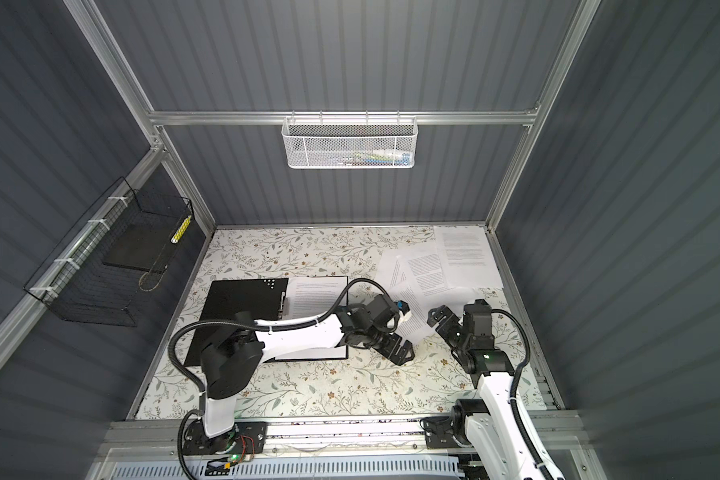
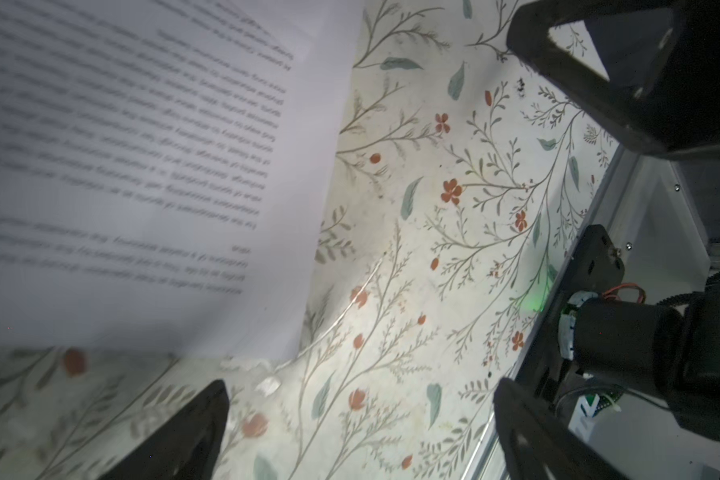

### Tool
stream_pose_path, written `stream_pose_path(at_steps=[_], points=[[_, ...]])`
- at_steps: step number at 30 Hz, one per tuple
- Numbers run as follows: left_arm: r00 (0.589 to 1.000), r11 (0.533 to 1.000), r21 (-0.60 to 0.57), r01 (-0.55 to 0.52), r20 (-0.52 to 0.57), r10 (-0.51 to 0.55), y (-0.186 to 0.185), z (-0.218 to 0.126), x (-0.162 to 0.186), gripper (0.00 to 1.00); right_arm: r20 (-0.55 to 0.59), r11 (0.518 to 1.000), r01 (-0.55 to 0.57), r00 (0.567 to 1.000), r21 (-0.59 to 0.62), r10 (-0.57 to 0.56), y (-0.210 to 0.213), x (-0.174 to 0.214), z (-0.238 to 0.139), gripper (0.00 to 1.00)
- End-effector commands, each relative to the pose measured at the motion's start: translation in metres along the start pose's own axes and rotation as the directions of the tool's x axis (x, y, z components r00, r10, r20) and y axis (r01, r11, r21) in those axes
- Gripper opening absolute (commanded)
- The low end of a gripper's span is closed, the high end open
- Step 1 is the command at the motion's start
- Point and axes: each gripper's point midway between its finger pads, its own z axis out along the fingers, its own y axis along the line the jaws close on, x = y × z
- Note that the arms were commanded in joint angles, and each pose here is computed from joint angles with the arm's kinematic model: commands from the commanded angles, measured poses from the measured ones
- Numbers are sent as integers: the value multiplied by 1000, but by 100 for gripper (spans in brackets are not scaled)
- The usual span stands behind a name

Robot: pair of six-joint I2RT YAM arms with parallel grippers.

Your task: Put the files into the folder

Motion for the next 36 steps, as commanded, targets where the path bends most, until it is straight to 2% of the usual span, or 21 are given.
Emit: stream_pose_path(at_steps=[1, 7, 14, 20, 24, 29, 32, 36], points=[[1000, 999, 50, 3, -5, -2, -15, 12, -12, 100, -41, 1000, -9, 999, 30, 10, -11, 8, -4, 99], [999, 996, 81, 21, -50, -17, -20, 39, -9, 100, -10, 999, -19, 1000, 27, 19, -13, -1, -13, 99], [994, 999, 34, 38, -99, -35, -2, 47, 16, 100, -9, 1000, -3, 1000, 11, 3, -10, -4, -14, 99], [983, 999, -39, 34, -177, -41, 22, 35, 62, 100, -73, 999, 35, 997, 38, -32, -12, 1, -6, 99], [968, 995, -103, 16, -247, -41, 42, 17, 102, 100, -64, 998, 44, 997, 54, -40, -15, -2, -3, 99], [951, 990, -140, -29, -309, -16, 53, -5, 132, 100, -44, 995, 43, 998, 88, -40, -19, -9, 0, 99], [966, 993, -104, -56, -256, 28, 40, -20, 117, 100, -47, 995, 45, 998, 89, -41, -19, -10, 3, 99], [993, 997, 54, -59, -101, 65, -10, -32, 56, 100, -39, 996, 42, 998, 81, -39, -17, -12, 4, 99]])
